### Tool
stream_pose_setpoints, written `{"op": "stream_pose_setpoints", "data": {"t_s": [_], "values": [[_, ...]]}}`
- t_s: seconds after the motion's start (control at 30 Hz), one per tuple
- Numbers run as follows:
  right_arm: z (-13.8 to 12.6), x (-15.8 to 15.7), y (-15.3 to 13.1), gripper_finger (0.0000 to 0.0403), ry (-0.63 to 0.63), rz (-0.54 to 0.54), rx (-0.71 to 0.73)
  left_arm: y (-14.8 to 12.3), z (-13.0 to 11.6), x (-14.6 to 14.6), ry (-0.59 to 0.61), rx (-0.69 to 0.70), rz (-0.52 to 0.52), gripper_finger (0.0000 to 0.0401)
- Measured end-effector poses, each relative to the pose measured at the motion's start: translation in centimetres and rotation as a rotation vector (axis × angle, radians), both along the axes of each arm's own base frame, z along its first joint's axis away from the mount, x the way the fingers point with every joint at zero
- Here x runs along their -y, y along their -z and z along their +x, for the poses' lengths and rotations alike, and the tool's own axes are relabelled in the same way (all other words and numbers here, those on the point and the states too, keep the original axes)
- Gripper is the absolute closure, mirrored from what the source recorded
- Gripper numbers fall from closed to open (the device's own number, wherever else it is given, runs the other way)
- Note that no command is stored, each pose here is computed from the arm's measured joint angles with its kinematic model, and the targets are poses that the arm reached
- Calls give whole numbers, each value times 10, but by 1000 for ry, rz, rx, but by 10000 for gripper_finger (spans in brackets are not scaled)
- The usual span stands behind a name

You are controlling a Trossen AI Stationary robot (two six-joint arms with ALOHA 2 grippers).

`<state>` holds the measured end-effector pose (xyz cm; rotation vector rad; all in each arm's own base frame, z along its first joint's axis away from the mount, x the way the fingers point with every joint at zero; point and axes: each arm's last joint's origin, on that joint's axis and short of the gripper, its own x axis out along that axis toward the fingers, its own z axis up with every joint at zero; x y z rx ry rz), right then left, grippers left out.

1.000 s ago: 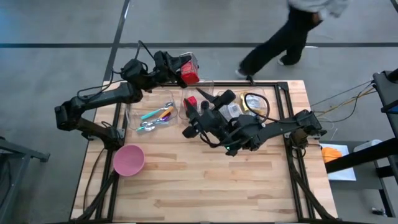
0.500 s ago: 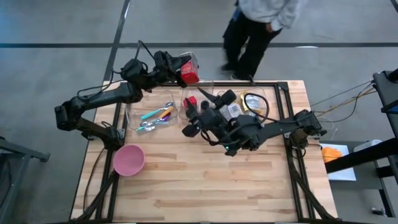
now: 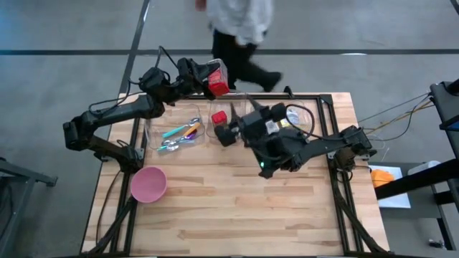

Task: Pick & Place Food Item
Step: Put the red seasoning can into the middle transparent bin

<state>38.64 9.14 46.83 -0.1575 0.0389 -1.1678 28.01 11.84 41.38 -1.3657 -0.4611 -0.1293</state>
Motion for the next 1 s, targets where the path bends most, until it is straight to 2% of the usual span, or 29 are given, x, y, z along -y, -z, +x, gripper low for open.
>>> {"op": "stream_pose_setpoints", "data": {"t_s": [0.17,0.4,0.5,0.7,0.77,0.9,1.0], "values": [[3,-5,0,173,-115,-60,-1,0,0,-1,-2,0,0,106],[3,-5,0,163,-116,-72,-20,0,0,-1,-2,0,0,106],[3,-4,0,131,-112,-83,-44,0,0,-1,-2,0,0,106],[3,-5,1,26,-106,-80,-49,0,0,-1,-4,-1,0,106],[4,-4,1,9,-110,-80,-49,0,0,-1,-4,-1,0,106],[9,-7,7,22,-221,-133,-83,0,0,-1,-3,-4,-3,106],[12,-10,14,29,-281,-185,-182,0,0,-1,4,-4,-7,106]]}}
